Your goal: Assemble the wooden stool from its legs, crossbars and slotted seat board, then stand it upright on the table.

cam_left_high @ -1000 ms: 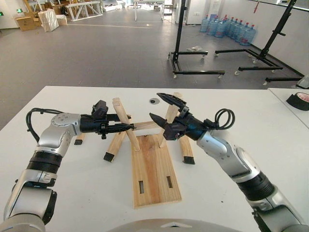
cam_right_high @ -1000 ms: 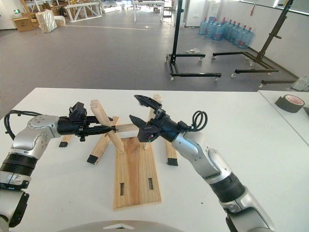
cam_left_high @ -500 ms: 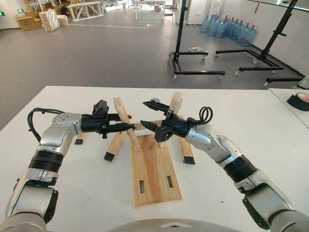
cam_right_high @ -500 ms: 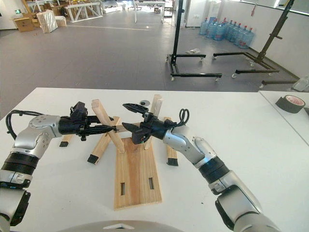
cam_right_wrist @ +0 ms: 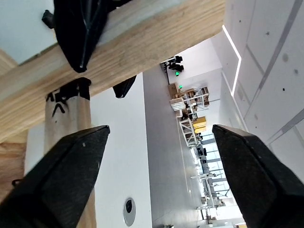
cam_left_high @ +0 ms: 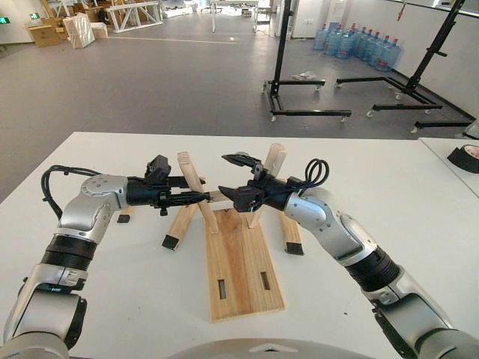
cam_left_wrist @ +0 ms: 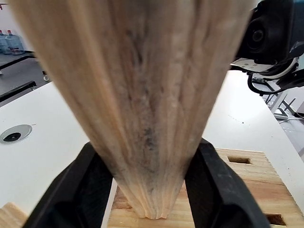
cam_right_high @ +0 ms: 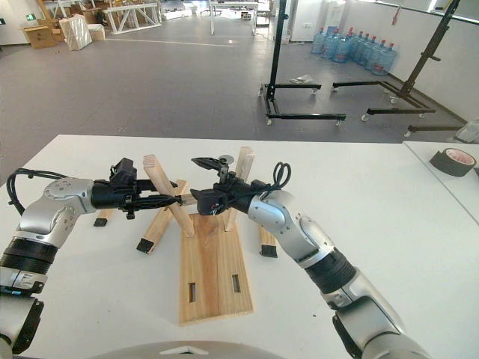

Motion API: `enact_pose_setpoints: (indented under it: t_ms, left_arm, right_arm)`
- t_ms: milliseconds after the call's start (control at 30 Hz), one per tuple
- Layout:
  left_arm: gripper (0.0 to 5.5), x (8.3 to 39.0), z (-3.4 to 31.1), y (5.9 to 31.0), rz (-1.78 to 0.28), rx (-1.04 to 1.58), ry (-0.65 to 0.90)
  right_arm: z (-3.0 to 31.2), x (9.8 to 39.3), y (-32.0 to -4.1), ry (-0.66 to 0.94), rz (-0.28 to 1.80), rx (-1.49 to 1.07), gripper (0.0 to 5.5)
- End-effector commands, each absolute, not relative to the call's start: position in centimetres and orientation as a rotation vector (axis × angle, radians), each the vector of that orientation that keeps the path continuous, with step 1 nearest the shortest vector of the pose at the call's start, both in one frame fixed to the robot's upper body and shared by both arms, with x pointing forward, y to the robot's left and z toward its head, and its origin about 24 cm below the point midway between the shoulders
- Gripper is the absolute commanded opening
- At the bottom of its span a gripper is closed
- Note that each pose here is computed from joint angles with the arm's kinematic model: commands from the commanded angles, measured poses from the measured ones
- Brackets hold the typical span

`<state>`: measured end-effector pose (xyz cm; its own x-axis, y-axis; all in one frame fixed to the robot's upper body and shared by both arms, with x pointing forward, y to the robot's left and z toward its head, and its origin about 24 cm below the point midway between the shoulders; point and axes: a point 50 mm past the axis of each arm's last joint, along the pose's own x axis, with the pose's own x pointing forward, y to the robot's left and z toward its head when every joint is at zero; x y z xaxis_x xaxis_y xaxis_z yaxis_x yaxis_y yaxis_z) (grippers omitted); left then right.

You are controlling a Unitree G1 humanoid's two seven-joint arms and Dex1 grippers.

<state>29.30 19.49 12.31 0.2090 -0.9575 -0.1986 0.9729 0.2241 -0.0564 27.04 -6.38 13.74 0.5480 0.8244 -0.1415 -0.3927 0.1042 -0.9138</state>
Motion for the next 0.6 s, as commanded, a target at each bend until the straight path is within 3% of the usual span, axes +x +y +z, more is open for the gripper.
enact_pose_setpoints:
  t_ms: [33, 167, 333, 600]
  left_arm:
    - [2.02, 26.1, 5.3, 17.8, -1.433, 0.145, 0.576]
    - [2.02, 26.1, 5.2, 17.7, -1.429, 0.147, 0.576]
    - [2.02, 26.1, 5.1, 17.9, -1.419, 0.148, 0.578]
    - [2.02, 26.0, 4.9, 18.5, -1.39, 0.151, 0.581]
  right_arm:
    - [-1.1, 20.1, -12.0, 0.567, 1.472, -1.259, 4.03]
    - [-0.8, 20.2, -12.3, 0.581, 1.445, -1.262, 4.03]
    - [1.2, 21.9, -11.5, 0.359, 1.295, -1.27, 4.03]
    - [2.7, 20.5, -12.8, 0.297, 1.325, -1.269, 4.03]
